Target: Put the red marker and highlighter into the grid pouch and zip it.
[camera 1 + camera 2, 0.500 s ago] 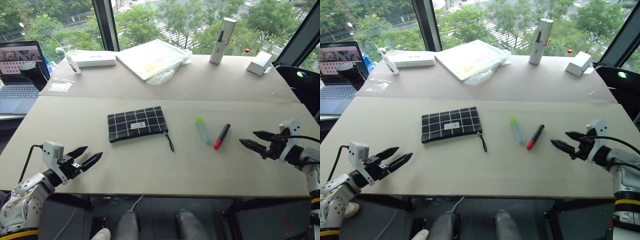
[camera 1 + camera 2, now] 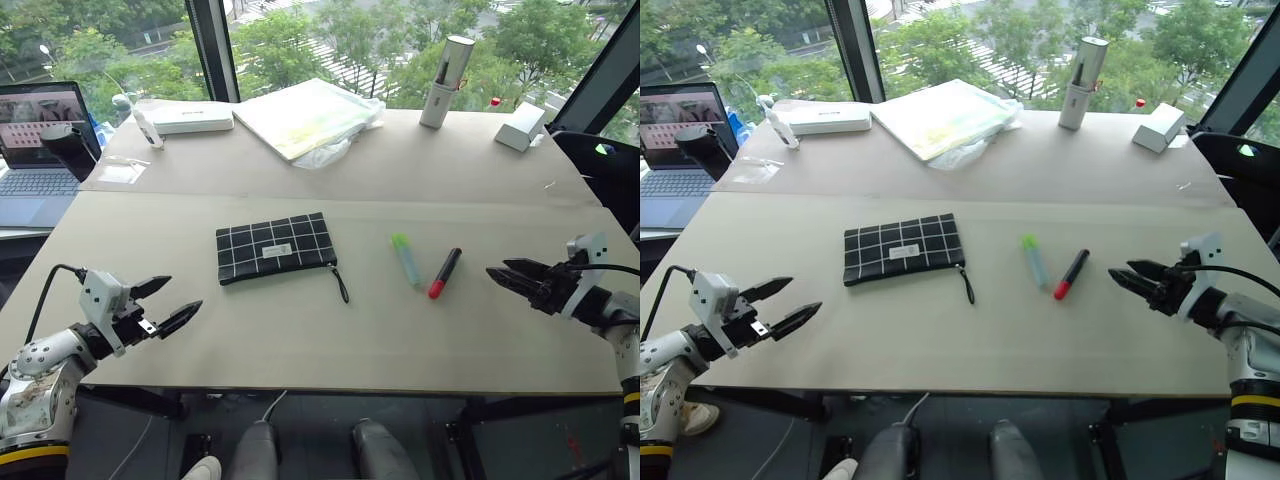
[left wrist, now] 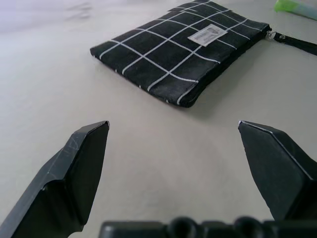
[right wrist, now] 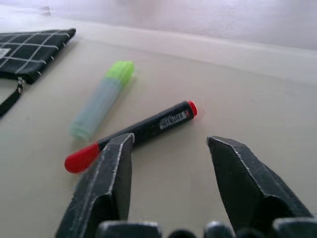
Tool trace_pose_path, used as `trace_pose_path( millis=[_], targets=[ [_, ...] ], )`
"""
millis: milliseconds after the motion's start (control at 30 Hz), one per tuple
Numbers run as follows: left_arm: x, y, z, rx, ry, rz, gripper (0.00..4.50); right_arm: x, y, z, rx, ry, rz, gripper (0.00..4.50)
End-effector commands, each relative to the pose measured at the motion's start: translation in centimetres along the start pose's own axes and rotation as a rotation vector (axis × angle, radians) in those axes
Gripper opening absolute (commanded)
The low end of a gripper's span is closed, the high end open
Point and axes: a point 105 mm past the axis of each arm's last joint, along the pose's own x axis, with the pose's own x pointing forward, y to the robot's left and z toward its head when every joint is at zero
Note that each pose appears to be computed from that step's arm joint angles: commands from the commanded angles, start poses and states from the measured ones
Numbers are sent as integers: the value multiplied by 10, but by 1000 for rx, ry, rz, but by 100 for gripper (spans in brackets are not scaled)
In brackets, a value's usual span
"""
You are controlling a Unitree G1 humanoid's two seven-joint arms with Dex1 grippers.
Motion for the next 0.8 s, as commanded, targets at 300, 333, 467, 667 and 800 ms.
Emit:
trace_pose_path(
  millis=[300,333,467,667,800],
  targets=[
    [19,28,-2,514,187,-44,450,50,72,52,-52,-115,263,2],
    [24,30,0,552,190,-48,450,67,87,54,-76,-121,299,2],
    [39,33,5,639,183,-77,450,114,130,56,-189,-94,369,2],
    [51,34,3,666,166,-88,450,165,173,50,-276,-15,381,2],
    [54,30,0,634,141,-88,450,197,182,40,-387,60,323,2]
  ],
)
